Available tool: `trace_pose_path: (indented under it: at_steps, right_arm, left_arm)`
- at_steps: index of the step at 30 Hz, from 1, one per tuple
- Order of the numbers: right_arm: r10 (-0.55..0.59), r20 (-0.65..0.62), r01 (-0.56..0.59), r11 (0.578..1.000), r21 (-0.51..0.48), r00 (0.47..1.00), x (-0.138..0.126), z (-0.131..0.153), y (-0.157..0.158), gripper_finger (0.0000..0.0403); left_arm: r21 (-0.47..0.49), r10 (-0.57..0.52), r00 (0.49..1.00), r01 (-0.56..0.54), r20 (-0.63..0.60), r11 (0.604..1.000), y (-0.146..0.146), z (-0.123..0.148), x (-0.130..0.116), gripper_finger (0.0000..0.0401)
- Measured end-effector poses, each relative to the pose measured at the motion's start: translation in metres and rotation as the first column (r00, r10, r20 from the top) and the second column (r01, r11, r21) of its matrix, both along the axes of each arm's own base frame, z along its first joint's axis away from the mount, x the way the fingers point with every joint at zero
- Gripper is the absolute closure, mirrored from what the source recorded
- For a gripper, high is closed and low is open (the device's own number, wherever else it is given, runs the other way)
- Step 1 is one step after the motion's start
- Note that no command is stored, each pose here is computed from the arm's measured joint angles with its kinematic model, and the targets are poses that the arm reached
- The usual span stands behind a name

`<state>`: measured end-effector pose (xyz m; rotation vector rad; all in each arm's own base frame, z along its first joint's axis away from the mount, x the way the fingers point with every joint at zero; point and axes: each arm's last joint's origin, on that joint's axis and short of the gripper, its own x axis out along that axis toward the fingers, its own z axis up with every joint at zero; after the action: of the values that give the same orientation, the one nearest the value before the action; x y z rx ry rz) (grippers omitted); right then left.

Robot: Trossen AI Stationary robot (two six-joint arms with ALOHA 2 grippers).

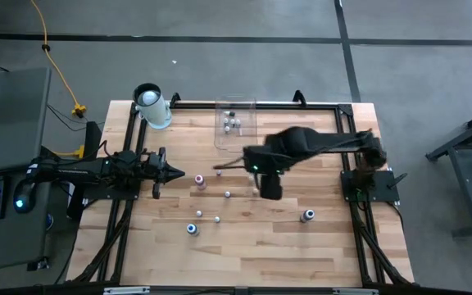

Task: Pick & Place food coloring
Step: Put the small violet food coloring bottle into the container

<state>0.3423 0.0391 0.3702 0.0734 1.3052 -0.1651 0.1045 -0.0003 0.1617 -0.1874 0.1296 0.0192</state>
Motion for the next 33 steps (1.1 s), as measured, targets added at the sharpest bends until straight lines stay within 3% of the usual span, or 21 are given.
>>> trace_pose_path:
  at_steps: [4,9,15,19,25,33]
  right_arm:
    - [-0.047,0.076,0.045,0.999,0.029,0.996,-0.025,-0.020,0.012,0.0219]
    - [-0.131,0.184,0.103,0.983,0.154,0.974,-0.049,-0.063,0.020,0.0219]
    - [-0.098,0.223,0.038,0.965,0.258,0.970,-0.051,-0.117,0.019,0.0219]
    - [0.008,0.278,-0.070,0.974,0.216,0.961,-0.045,-0.133,0.011,0.0219]
    - [0.213,0.267,-0.241,0.967,0.078,0.940,-0.034,-0.143,-0.005,0.0219]
    - [0.246,0.208,-0.273,0.956,0.111,0.947,-0.002,-0.132,-0.023,0.0219]
  left_arm:
    - [0.000,0.000,1.000,0.000,0.000,1.000,0.000,0.000,0.000,0.0400]
    - [0.000,0.000,1.000,0.000,0.000,1.000,0.000,0.000,0.000,0.0400]
    - [0.000,0.000,1.000,0.000,0.000,1.000,0.000,0.000,0.000,0.0400]
    - [0.000,0.001,1.000,-0.001,0.000,1.000,0.000,0.000,0.000,0.0400]
    - [0.000,0.001,1.000,-0.001,0.003,1.000,0.000,0.000,0.000,0.0400]
    - [0.000,0.000,1.000,0.000,0.004,1.000,0.000,0.000,0.000,0.0400]
